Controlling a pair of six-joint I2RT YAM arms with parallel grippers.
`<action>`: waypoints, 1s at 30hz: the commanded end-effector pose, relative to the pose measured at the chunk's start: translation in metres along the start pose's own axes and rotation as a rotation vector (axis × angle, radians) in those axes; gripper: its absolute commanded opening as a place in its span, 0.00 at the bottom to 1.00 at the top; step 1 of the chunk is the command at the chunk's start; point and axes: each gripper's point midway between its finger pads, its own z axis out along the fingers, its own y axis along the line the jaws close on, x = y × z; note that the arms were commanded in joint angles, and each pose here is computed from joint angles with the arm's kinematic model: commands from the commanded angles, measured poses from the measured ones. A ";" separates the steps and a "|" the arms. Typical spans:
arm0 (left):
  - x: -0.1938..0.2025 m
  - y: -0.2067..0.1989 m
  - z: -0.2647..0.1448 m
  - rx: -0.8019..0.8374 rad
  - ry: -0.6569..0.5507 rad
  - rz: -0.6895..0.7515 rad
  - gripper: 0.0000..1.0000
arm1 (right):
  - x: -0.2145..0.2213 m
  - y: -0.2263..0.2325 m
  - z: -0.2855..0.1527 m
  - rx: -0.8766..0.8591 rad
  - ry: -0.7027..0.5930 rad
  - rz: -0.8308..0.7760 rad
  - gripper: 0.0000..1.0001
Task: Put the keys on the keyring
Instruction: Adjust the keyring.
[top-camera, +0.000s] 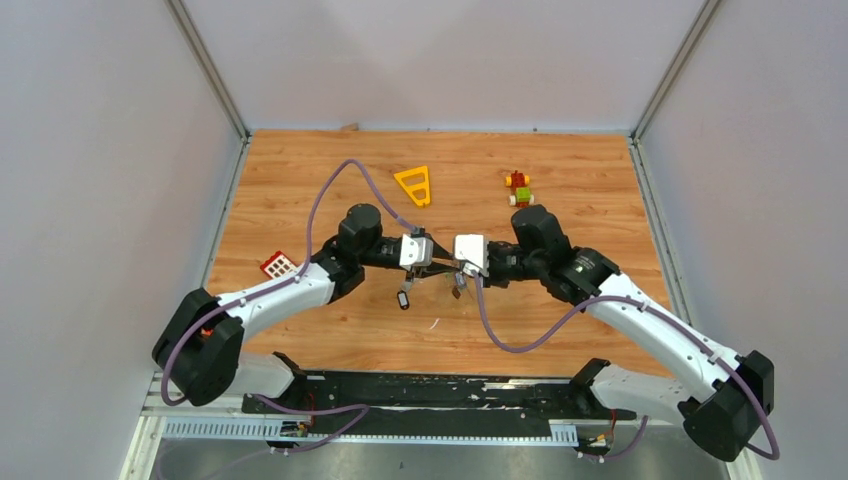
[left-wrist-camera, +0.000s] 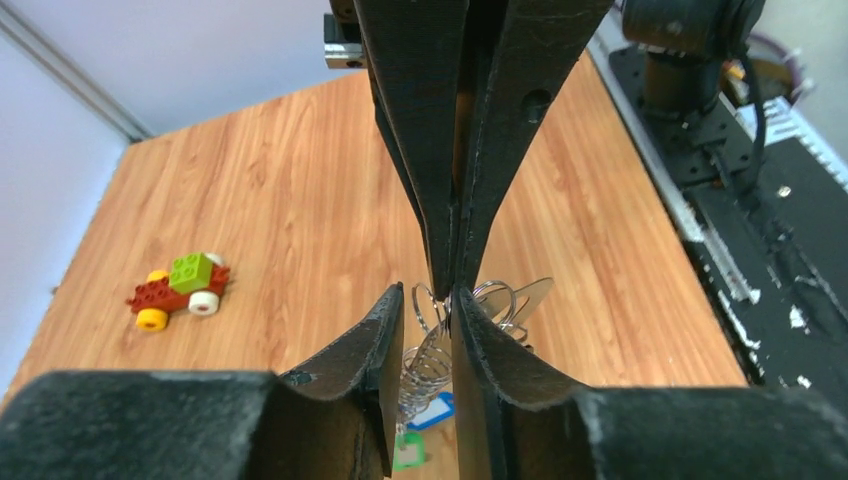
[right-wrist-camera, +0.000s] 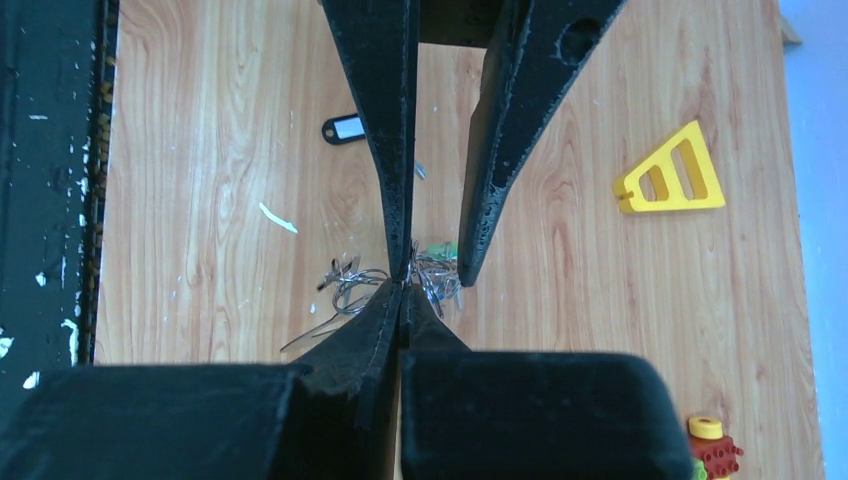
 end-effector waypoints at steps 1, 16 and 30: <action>0.018 0.006 -0.007 -0.009 0.131 0.068 0.31 | -0.022 -0.012 -0.001 0.017 -0.004 -0.058 0.00; 0.025 -0.004 -0.002 0.049 0.155 0.089 0.00 | -0.020 -0.015 0.009 0.005 0.025 -0.002 0.00; -0.041 -0.015 -0.016 -0.058 -0.296 -0.043 0.00 | -0.027 -0.026 -0.026 0.123 -0.193 0.067 0.15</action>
